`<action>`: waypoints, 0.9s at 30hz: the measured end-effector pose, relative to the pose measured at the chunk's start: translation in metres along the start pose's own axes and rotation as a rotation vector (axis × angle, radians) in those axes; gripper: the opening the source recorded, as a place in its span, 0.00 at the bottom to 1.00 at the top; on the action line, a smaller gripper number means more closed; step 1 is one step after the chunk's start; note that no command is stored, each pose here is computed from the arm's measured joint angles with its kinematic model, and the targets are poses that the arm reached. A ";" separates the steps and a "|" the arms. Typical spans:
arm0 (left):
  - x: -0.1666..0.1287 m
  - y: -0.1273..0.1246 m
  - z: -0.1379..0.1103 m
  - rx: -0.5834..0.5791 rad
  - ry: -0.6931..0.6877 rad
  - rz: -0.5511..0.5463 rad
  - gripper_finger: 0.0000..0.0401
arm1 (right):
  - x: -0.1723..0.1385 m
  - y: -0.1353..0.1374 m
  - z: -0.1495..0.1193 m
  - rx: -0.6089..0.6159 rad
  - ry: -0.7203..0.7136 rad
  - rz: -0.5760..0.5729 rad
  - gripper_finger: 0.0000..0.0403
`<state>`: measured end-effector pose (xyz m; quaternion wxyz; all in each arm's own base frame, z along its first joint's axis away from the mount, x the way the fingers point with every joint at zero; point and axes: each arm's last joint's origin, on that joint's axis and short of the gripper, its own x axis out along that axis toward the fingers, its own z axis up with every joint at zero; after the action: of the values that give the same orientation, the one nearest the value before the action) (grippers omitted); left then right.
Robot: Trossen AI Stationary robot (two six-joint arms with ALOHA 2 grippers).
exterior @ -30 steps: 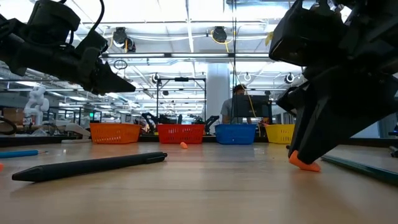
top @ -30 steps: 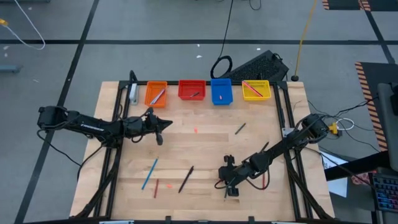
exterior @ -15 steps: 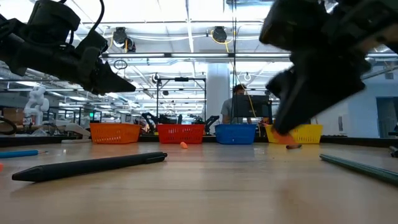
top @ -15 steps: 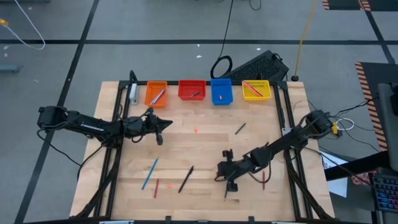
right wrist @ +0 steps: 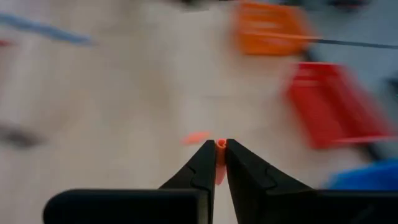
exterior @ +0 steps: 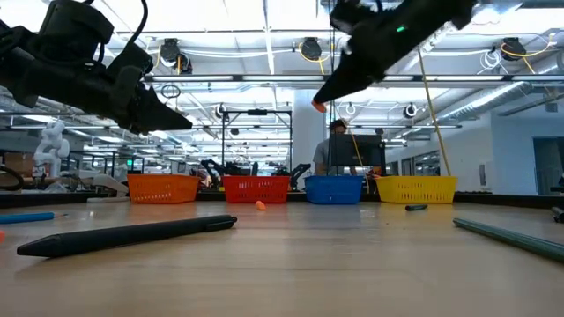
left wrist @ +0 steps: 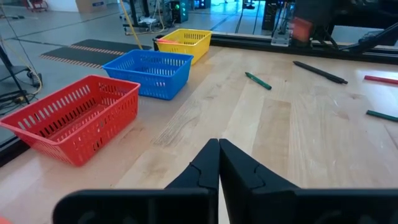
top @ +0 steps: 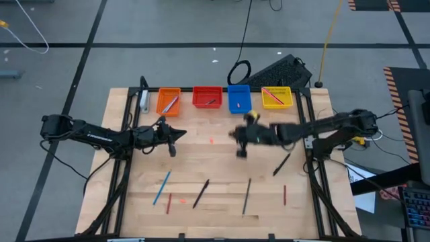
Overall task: Sort crayons/erasers/pens/pencils in bins
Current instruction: Put the bottom right orange pencil eraser into the blue basket
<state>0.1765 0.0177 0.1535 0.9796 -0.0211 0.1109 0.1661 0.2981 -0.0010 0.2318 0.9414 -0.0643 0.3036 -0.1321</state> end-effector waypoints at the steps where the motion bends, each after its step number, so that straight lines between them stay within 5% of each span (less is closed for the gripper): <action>1: 0.000 0.000 0.000 0.000 0.000 0.000 0.01 | 0.002 -0.013 0.004 0.007 -0.001 -0.043 0.07; 7: 0.000 0.000 0.000 0.001 -0.001 0.009 0.03 | 0.020 -0.088 0.012 0.037 0.040 -0.246 0.07; 14: 0.000 0.000 0.000 0.003 -0.001 0.013 0.01 | 0.049 -0.157 -0.019 0.103 0.141 -0.361 0.07; 27: 0.000 0.001 0.000 0.000 0.001 0.018 0.02 | 0.103 -0.189 -0.078 0.206 0.251 -0.289 0.07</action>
<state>0.1763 0.0183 0.1533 0.9780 -0.0203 0.1116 0.1749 0.2927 -0.2147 0.1503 0.8691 0.0063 0.3909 -0.3029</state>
